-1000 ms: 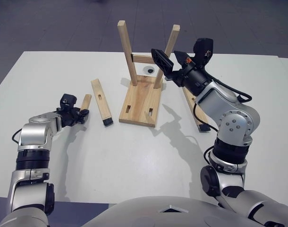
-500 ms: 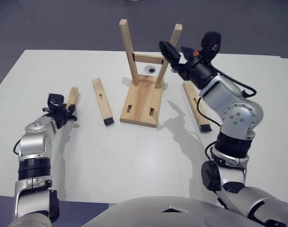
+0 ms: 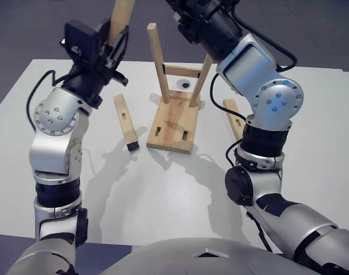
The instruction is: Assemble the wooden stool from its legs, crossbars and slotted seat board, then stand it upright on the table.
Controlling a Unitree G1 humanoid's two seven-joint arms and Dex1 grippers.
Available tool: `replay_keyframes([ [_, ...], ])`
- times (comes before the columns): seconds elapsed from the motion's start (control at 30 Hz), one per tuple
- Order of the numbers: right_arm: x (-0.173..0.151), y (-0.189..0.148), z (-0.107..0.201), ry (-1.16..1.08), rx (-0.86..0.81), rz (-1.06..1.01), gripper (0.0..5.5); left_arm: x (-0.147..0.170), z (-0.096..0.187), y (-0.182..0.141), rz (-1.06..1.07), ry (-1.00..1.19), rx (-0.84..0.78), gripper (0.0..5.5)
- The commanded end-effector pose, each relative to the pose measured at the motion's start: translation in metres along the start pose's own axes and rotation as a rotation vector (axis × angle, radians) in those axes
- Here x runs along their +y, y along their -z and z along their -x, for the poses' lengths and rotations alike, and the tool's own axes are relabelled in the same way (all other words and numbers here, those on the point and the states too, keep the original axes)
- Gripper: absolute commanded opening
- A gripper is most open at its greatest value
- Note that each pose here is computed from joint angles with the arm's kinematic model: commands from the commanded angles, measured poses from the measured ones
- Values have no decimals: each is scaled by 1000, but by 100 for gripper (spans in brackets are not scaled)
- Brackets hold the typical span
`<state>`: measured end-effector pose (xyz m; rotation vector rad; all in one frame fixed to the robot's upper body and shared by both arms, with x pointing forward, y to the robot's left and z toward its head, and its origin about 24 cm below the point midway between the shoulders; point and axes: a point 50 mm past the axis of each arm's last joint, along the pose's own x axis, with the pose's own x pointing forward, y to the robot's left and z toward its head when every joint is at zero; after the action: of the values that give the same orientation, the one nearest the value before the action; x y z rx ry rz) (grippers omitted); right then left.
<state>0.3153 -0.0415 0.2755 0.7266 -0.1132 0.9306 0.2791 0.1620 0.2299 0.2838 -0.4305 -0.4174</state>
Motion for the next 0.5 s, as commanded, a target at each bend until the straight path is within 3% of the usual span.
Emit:
replay_keyframes([
  [0.03, 0, 4, -11, -24, 13, -13, 540, -13, -11, -3, 4, 66, -27, 130],
  [0.13, -5, 4, -16, -21, 9, -24, 514, -20, -12, 0, 13, 88, -25, 130],
  [0.5, -6, -3, -16, -22, -11, -42, 341, -26, -10, 7, -9, 107, 1, 130],
])
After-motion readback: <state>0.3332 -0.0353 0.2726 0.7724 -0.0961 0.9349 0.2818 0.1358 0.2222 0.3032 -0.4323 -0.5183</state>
